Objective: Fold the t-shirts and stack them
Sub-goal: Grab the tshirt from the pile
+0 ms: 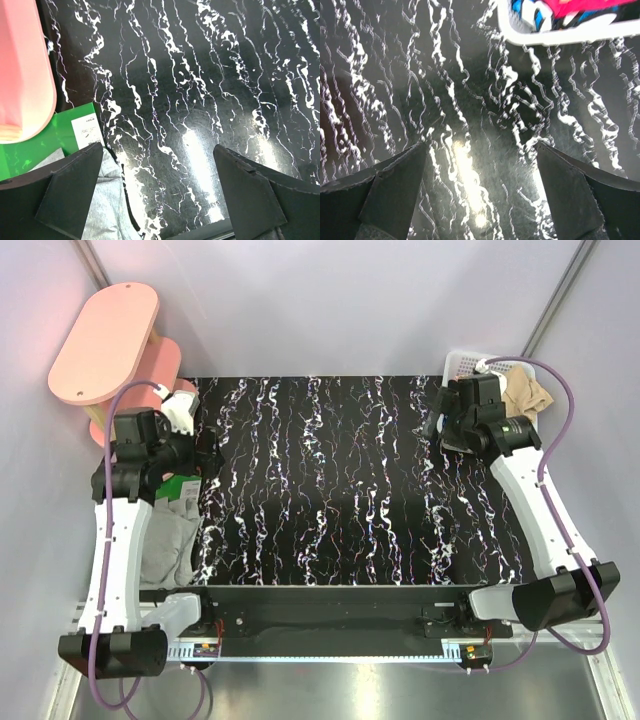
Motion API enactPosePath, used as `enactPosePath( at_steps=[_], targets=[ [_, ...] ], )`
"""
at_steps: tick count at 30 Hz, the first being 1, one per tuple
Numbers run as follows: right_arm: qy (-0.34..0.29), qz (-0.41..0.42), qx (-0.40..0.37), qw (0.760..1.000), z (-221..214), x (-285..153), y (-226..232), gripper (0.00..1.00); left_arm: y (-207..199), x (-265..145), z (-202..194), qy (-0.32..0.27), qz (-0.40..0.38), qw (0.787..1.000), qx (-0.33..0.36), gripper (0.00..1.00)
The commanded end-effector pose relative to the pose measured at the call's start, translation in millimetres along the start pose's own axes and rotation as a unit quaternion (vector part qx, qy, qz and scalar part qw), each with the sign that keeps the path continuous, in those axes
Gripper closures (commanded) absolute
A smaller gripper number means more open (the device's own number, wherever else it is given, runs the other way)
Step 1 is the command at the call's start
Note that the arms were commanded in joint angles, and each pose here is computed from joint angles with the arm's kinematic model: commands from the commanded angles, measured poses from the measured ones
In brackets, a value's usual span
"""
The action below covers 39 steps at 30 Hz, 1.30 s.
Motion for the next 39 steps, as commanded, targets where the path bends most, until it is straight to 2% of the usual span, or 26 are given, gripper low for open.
enactPosePath(
  at_steps=[1, 4, 5, 6, 7, 8, 9, 13, 17, 22, 25, 26, 30, 31, 33, 35, 39],
  targets=[
    [-0.064, -0.068, -0.011, 0.996, 37.0, 4.3, -11.2, 0.0, 7.0, 10.8, 3.8, -0.005, 0.011, 1.0, -0.007, 0.01],
    [-0.087, -0.137, -0.013, 0.987, 67.0, 34.8, -31.0, 0.0, 11.5, 8.9, 5.6, -0.008, 0.026, 1.0, 0.001, 0.01],
    [-0.078, -0.144, -0.005, 0.987, 73.7, 47.4, -36.8, 0.0, 13.1, 7.0, 6.1, -0.01, 0.032, 0.999, 0.003, 0.01],
    [-0.084, -0.137, 0.027, 0.987, 99.1, 50.8, -49.9, 0.0, 15.1, 2.6, 6.9, -0.016, 0.041, 0.999, 0.012, 0.01],
    [-0.03, -0.153, 0.034, 0.987, 87.2, 83.5, -60.7, 0.0, 16.2, -0.2, 6.8, -0.019, 0.046, 0.999, 0.015, 0.01],
    [-0.014, -0.151, 0.056, 0.987, 87.6, 95.3, -63.3, 0.0, 17.1, -2.5, 6.5, -0.022, 0.051, 0.998, 0.018, 0.01],
    [-0.016, -0.153, 0.077, 0.985, 98.4, 102.1, -74.6, 0.0, 18.6, -5.0, 4.6, -0.024, 0.056, 0.998, 0.023, 0.01],
    [0.022, -0.202, 0.117, 0.972, 91.4, 151.8, -115.6, 0.0, 19.2, -14.0, 0.1, -0.035, 0.066, 0.997, 0.035, 0.01],
    [0.045, -0.214, 0.161, 0.962, 84.7, 174.8, -133.7, 0.0, 24.2, -5.0, -8.6, -0.015, 0.07, 0.997, 0.024, 0.01],
    [0.065, -0.222, 0.171, 0.958, 72.1, 189.7, -142.8, 0.0, 26.7, 2.1, -11.0, -0.01, 0.063, 0.998, 0.016, 0.01],
    [0.074, -0.222, 0.186, 0.954, 67.7, 201.5, -150.6, 0.08, 27.7, 6.9, -11.4, -0.006, 0.056, 0.998, 0.006, 0.01],
    [0.077, -0.219, 0.191, 0.954, 66.8, 204.2, -151.0, 0.18, 28.3, 7.8, -10.9, -0.006, 0.054, 0.998, 0.004, 0.01],
    [0.082, -0.212, 0.206, 0.952, 68.6, 217.5, -158.0, 0.46, 36.8, 13.5, -12.3, 0.001, 0.061, 0.998, -0.004, 0.01],
    [0.081, -0.211, 0.209, 0.951, 69.4, 219.2, -159.6, 0.48, 38.2, 13.9, -13.0, 0.003, 0.062, 0.998, -0.004, 0.01],
    [0.082, -0.205, 0.218, 0.951, 71.0, 221.3, -160.7, 0.47, 40.0, 14.0, -13.3, 0.003, 0.06, 0.998, -0.007, 0.01],
    [0.082, -0.205, 0.224, 0.949, 71.5, 223.1, -164.9, 0.35, 44.0, 12.3, -13.9, 0.001, 0.063, 0.998, -0.013, 0.01],
    [0.094, -0.196, 0.235, 0.947, 66.4, 231.1, -167.8, 0.37, 46.1, 8.1, -13.2, -0.006, 0.065, 0.998, -0.016, 0.01]
  ],
)
Point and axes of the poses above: each gripper's point midway between its finger pads, its own x axis out along the fingers, its own y axis along the line the jaws close on, z = x × y, the point moved 3 cm from there along -x, back along the fingers, and after that the axes turned 3 degrees about -x, right-handed, at the moved point
